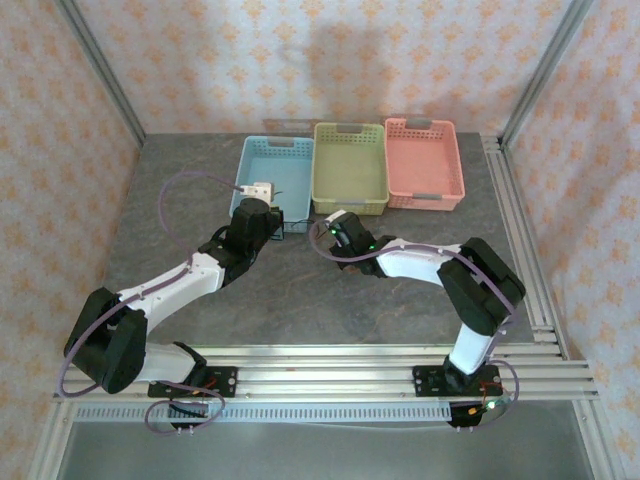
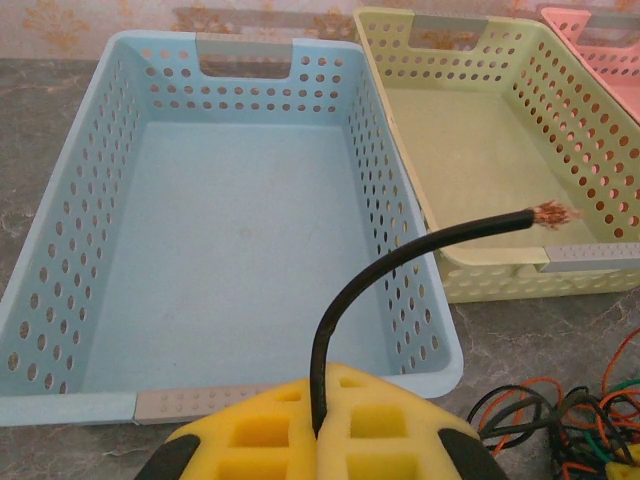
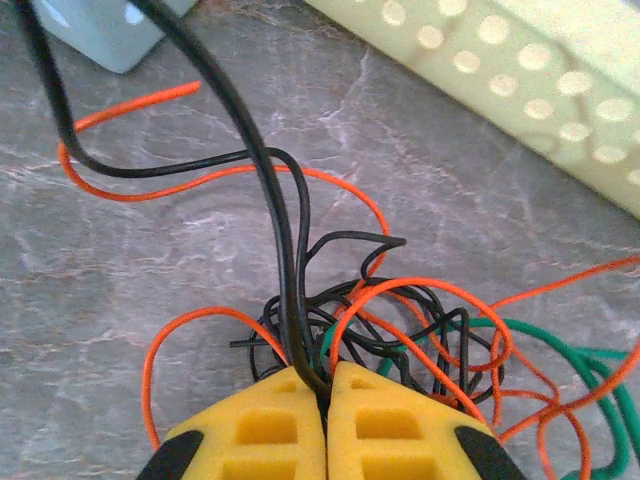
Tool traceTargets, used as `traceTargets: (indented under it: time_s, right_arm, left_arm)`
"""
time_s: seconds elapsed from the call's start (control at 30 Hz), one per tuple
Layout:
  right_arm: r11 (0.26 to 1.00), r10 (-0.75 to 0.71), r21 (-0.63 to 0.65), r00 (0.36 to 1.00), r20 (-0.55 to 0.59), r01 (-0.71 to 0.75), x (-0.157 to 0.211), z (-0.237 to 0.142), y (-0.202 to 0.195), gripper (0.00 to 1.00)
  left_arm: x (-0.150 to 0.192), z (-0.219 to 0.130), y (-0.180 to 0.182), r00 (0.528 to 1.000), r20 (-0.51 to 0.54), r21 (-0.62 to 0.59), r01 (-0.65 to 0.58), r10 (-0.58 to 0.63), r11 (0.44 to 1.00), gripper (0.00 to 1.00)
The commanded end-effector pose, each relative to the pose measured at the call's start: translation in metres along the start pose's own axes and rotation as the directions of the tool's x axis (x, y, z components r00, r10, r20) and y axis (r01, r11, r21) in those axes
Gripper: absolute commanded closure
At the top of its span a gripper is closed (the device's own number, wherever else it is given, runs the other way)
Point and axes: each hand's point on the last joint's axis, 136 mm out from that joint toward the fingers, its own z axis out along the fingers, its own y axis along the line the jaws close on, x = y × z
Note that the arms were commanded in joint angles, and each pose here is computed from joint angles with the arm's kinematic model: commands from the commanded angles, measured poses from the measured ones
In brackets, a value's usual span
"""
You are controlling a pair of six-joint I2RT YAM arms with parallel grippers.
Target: Untangle the cables
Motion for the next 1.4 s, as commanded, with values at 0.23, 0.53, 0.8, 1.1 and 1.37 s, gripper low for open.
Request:
traceTargets:
  time_s: [0.23,0.53,0.8,1.1,1.37]
  right_arm:
    - [0.996,0.081,0.033,0.996,0.032,-0.082,0.008,-0.013,-0.030,1.00]
    - [0.975,0.197,0.090,0.977,0.084,-0.204,0.011,-0.021,-0.063,1.00]
    - [0.943,0.281,0.146,0.950,0.138,-0.301,0.015,-0.028,-0.089,1.00]
    - [0.942,0.291,0.123,0.943,0.161,-0.311,0.013,-0.031,-0.089,1.00]
    - [0.953,0.299,-0.032,0.925,0.233,-0.300,-0.006,-0.042,-0.068,0.72]
  left_arm:
    - [-0.006,-0.003,0.023,0.999,0.029,-0.118,0.049,-0.046,0.992,1.00]
    - [-0.007,-0.006,0.044,0.994,0.053,-0.200,0.103,-0.094,0.974,1.00]
    - [-0.007,-0.011,0.062,0.986,0.079,-0.248,0.159,-0.143,0.956,1.00]
    - [-0.005,-0.010,0.062,0.987,0.069,-0.242,0.159,-0.146,0.957,1.00]
    - [-0.004,-0.006,0.047,0.990,0.044,-0.160,0.143,-0.137,0.977,1.00]
